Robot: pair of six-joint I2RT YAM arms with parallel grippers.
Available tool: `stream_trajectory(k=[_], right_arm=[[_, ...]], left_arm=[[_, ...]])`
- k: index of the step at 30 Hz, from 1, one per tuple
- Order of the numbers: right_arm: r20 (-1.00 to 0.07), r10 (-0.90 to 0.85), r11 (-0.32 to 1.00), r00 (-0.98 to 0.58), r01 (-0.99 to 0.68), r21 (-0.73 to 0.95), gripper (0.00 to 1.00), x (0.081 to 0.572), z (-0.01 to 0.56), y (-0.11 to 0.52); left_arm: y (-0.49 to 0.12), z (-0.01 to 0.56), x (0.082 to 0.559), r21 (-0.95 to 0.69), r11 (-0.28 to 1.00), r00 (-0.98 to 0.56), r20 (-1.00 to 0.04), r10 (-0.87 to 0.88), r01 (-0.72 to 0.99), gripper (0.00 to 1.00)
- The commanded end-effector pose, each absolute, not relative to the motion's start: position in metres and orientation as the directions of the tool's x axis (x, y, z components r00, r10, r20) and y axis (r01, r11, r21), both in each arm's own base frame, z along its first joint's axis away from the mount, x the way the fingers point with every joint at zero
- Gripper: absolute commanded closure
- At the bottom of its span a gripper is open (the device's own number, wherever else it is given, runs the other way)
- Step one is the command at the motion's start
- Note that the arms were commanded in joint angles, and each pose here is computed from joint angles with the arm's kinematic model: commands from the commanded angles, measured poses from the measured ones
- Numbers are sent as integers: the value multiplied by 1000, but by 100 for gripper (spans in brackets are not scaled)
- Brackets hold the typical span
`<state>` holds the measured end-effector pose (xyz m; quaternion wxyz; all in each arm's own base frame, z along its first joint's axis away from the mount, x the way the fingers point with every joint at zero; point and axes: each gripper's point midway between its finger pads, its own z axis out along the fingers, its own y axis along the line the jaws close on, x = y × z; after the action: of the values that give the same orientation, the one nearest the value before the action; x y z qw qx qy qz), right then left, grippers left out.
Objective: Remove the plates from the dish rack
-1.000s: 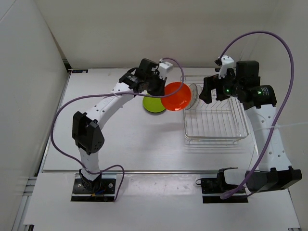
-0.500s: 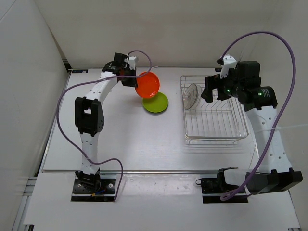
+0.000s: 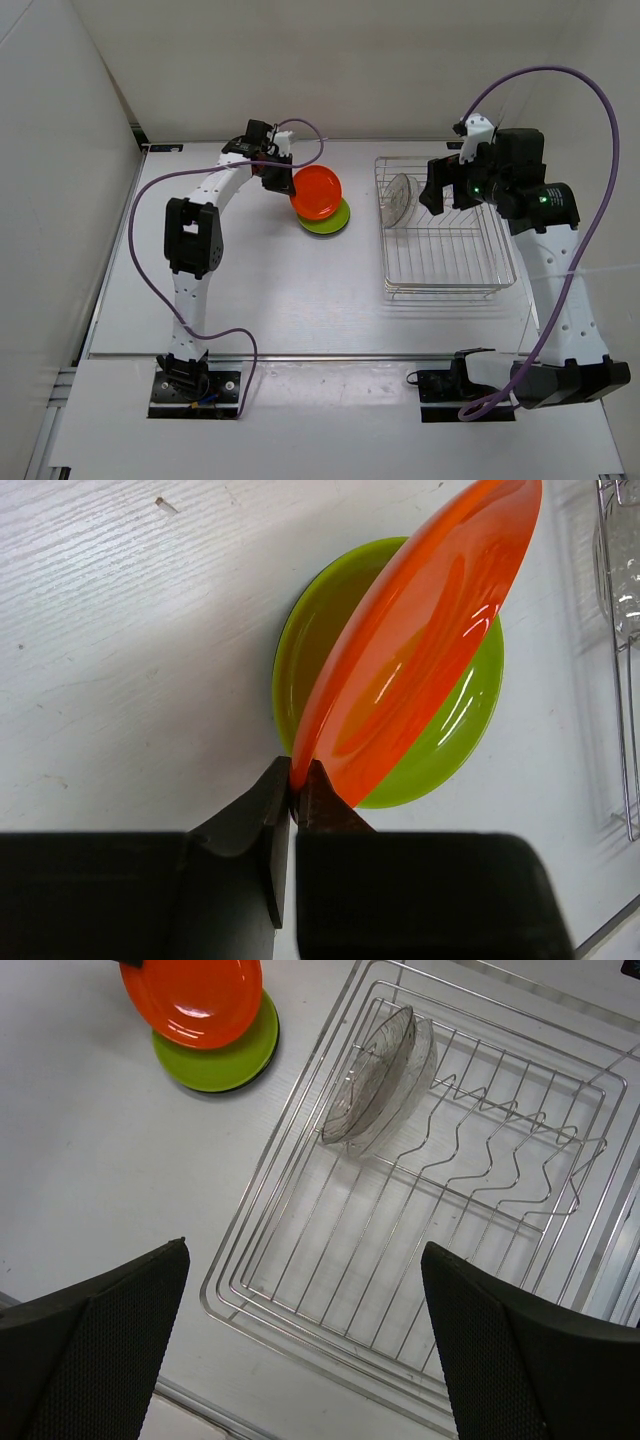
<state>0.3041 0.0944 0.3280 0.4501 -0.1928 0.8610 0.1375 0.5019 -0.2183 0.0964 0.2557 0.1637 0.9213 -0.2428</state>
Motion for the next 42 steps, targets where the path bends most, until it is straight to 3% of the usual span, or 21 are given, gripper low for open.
stream_trajectory(k=[1, 9, 13, 27, 34, 35, 36, 42], right_arm=[[-853, -208, 890, -479, -455, 39, 0, 304, 337, 93], [-854, -207, 886, -478, -462, 44, 0, 300, 338, 94], [-859, -215, 883, -465, -467, 32, 0, 298, 341, 93], [-868, -212, 880, -448, -475, 30, 0, 293, 346, 94], [-869, -212, 876, -447, -482, 35, 0, 293, 346, 96], [-869, -212, 876, -447, -482, 35, 0, 293, 346, 96], [-869, -212, 876, -447, -482, 35, 0, 293, 346, 96], [-865, -212, 872, -454, -488, 42, 0, 291, 345, 97]], left_arm=[[-230, 127, 506, -369, 798, -771, -612, 177, 476, 89], [-236, 117, 506, -325, 821, -770, -606, 200, 469, 89], [-241, 112, 502, -308, 833, -776, -596, 207, 459, 80], [-234, 109, 502, -259, 861, -773, -598, 212, 437, 75], [-232, 111, 501, -252, 865, -772, -599, 212, 433, 65], [-231, 120, 502, -242, 869, -762, -614, 208, 432, 57], [-231, 120, 502, -242, 869, -762, -614, 208, 432, 57], [-225, 127, 497, -225, 878, -757, -620, 206, 423, 32]])
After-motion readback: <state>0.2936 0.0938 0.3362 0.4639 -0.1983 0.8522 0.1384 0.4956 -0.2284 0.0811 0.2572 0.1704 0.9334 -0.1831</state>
